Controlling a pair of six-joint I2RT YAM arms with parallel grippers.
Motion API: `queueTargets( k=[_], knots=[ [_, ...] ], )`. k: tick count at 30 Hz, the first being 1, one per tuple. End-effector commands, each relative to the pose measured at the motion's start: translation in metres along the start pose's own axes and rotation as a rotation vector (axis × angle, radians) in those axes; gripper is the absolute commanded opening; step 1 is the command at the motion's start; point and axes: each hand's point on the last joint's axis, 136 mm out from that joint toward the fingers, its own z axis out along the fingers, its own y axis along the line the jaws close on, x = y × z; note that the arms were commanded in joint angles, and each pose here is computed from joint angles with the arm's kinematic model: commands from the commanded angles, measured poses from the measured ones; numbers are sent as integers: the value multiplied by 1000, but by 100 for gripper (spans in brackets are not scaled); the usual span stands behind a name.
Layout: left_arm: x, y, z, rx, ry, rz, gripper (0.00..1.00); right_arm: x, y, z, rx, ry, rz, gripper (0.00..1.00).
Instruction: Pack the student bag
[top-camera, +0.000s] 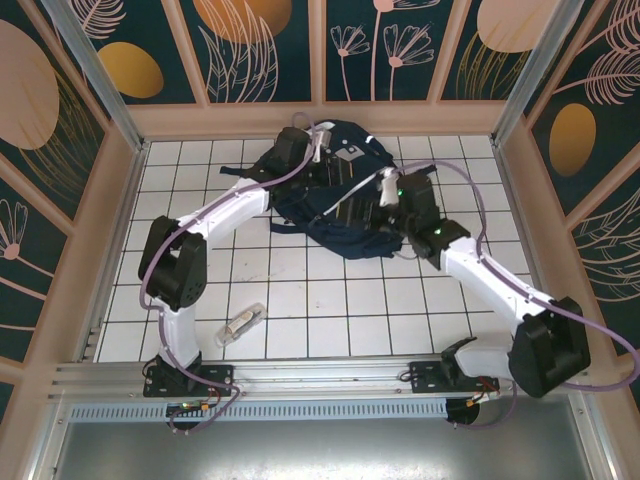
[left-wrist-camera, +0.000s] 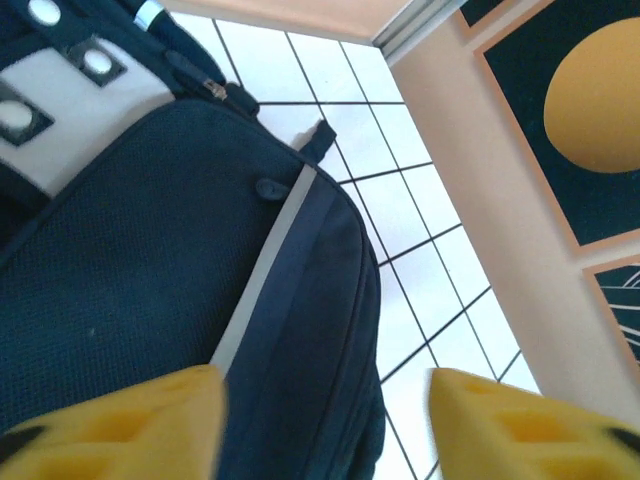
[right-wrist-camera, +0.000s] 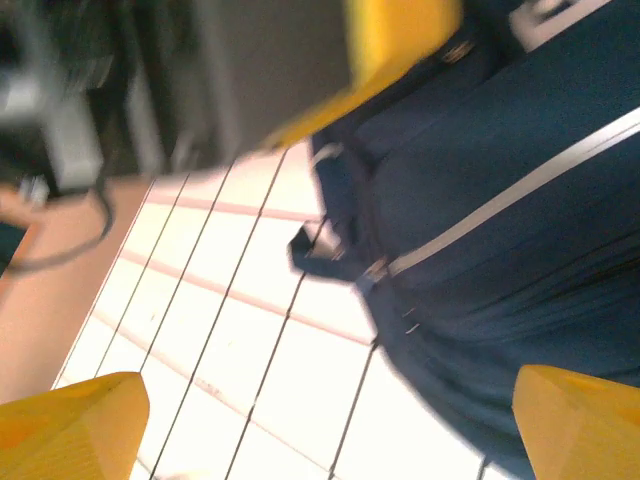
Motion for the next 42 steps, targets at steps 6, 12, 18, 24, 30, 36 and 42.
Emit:
queueTargets(
  k=[6,12,18,24,30,36,42],
  knots=[
    [-28,28,-88,-136,-177,-19,89,99,87,29,-175,183,-403,89],
    [-22,90,-146,-255,-256,-126,99,174,119,81,-225,379,-688,93],
    [-7,134,-192,-326,-331,-221,99,223,149,117,-305,465,-945,99],
    [10,165,-216,-355,-352,-283,99,248,166,144,-376,513,-1091,99],
    [2,178,-234,-361,-400,-312,99,261,154,165,-358,529,-1183,99],
    [-15,188,-255,-363,-464,-343,99,271,158,170,-417,534,-1215,99],
    [-14,189,-249,-332,-458,-364,99,281,157,184,-435,553,-1247,99]
  ],
)
